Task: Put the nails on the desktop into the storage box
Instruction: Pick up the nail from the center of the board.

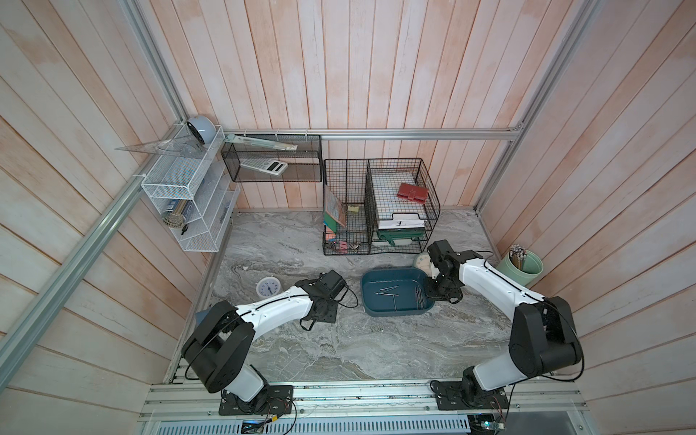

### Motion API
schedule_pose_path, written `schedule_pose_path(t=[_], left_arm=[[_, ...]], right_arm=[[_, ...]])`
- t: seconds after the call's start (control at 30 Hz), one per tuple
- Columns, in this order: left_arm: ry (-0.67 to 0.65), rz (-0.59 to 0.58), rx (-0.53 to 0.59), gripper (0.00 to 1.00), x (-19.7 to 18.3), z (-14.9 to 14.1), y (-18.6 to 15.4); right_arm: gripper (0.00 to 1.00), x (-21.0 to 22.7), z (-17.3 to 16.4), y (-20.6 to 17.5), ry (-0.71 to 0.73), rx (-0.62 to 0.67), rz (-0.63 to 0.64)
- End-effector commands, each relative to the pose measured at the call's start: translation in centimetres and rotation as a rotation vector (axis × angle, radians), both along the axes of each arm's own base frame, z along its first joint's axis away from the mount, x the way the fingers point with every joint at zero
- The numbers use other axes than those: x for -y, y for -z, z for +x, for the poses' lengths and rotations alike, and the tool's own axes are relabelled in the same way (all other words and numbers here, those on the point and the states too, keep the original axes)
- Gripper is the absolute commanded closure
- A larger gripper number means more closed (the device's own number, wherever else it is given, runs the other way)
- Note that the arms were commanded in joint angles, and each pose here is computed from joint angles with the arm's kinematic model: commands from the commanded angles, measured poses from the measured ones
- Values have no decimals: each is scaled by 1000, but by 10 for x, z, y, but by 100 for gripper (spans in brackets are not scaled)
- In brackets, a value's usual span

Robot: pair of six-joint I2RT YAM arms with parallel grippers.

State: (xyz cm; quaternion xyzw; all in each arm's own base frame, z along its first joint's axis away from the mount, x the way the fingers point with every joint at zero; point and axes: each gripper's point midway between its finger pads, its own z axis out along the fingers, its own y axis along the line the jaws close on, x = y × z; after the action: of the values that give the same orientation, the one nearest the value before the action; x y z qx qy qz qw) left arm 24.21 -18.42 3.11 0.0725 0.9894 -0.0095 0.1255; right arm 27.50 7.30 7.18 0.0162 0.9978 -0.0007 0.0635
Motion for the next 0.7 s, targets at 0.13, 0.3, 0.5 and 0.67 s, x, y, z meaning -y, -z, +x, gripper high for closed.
schedule_pose_path(t=[0.13,0.3,0.5,0.67], left_arm=[[-15,-83,20,37,21,9,5],[-16,-102,-4,37,28,10,15],[-1,-81,-107,60,30,-3,45],[20,-77,-169,99,33,-13,59]], right_arm=[[100,-2,-11,5,-29,-36,-6],[100,-3,-11,6,-34,-41,-6],[100,-3,-11,5,-37,-37,-10],[100,-3,-11,5,-38,-34,-14]])
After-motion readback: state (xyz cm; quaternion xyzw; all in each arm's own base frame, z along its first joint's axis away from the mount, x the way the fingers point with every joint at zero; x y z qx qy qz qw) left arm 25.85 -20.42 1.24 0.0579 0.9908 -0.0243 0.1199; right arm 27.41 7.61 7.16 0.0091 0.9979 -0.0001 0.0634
